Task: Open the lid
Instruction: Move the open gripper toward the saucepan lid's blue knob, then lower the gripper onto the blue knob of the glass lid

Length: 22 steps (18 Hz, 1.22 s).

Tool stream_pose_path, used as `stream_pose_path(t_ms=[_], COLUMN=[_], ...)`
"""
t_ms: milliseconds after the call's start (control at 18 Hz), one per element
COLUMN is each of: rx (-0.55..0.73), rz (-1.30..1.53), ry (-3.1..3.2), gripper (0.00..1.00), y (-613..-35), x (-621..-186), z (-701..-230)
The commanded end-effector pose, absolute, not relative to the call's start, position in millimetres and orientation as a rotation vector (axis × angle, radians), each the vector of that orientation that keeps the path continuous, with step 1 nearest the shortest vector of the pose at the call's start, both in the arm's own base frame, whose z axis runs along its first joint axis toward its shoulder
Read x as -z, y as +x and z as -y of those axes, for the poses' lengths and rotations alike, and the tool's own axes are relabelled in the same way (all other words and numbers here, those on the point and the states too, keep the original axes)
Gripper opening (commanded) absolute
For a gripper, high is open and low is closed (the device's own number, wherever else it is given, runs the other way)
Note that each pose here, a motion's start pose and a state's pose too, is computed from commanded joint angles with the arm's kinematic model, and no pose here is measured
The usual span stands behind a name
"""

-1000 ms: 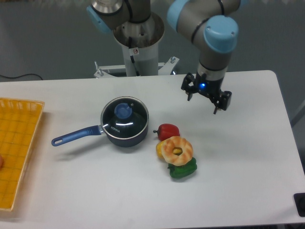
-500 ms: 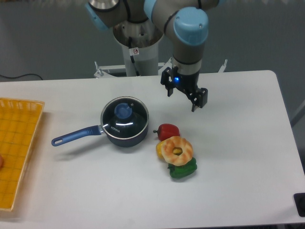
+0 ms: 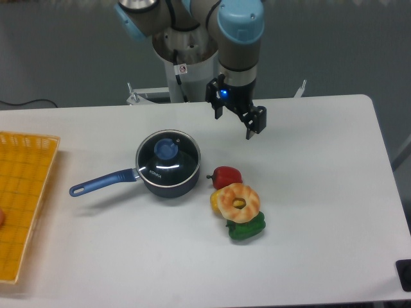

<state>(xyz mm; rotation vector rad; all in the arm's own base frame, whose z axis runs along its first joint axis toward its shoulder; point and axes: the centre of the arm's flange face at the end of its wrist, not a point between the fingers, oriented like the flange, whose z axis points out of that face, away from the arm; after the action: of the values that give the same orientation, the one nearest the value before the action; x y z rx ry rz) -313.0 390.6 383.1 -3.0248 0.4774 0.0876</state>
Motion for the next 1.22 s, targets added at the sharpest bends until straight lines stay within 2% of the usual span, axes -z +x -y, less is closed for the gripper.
stream_pose_path(t_ms=[222, 556, 833, 1222], rx=[-0.114, -0.070, -0.032, -0.068], rz=[-0.686, -0.847, -0.804, -0.728], ry=[-3.076, -3.065, -3.113, -3.109], gripper=[1.00, 1.00, 1.00, 1.00], y=[-277, -220, -206, -214], x=[-369, -348, -325, -329], z=[-408, -425, -421, -430])
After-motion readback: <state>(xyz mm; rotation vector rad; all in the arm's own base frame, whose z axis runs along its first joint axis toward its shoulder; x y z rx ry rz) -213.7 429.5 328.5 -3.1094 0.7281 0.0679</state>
